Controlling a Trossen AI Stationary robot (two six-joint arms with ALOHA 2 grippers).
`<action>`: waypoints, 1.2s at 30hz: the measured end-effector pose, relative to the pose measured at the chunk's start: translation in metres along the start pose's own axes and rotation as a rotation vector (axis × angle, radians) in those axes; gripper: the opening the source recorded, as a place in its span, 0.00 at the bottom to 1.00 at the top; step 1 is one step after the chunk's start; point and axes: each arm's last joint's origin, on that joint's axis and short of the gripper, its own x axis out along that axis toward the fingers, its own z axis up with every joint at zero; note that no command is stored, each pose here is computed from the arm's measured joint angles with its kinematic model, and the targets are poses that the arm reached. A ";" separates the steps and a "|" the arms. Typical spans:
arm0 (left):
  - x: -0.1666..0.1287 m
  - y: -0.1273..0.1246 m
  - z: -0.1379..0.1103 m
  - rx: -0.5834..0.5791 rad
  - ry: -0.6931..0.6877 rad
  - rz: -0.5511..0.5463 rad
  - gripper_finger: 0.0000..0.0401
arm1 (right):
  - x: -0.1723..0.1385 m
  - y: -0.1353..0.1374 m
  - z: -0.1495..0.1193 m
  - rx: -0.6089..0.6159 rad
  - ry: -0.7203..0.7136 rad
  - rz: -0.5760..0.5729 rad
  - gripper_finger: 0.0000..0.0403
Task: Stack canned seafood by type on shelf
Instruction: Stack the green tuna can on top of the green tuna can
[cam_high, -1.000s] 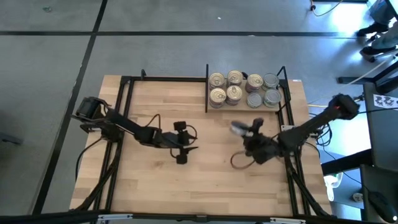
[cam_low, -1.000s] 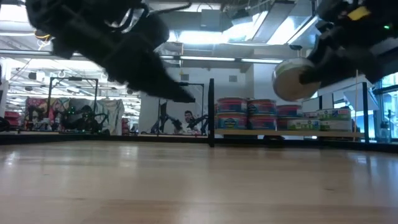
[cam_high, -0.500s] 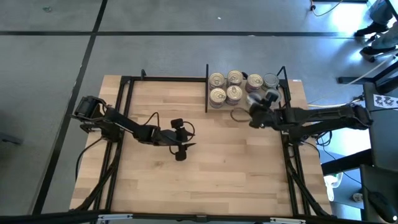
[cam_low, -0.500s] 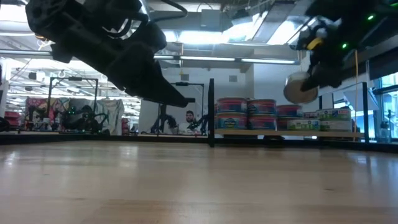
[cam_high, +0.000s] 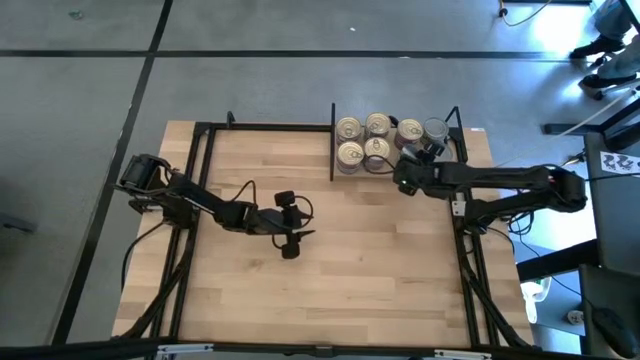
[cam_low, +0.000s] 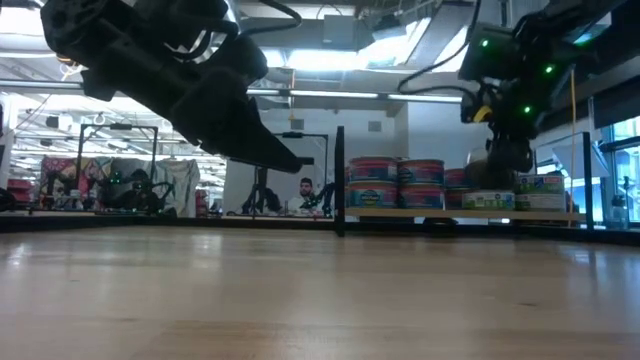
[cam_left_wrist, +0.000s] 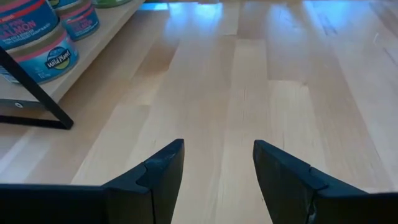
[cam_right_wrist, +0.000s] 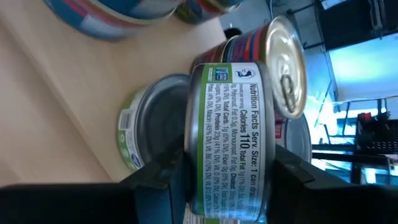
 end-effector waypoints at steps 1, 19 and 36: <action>0.000 0.000 -0.001 0.002 0.006 0.001 0.48 | 0.002 0.002 0.000 -0.011 0.009 -0.002 0.36; 0.000 -0.002 -0.003 0.009 0.033 -0.062 0.48 | 0.013 0.017 0.003 -0.072 0.057 0.051 0.55; 0.000 -0.002 -0.003 0.007 0.033 -0.063 0.48 | -0.002 0.003 0.018 -0.079 0.077 0.157 0.64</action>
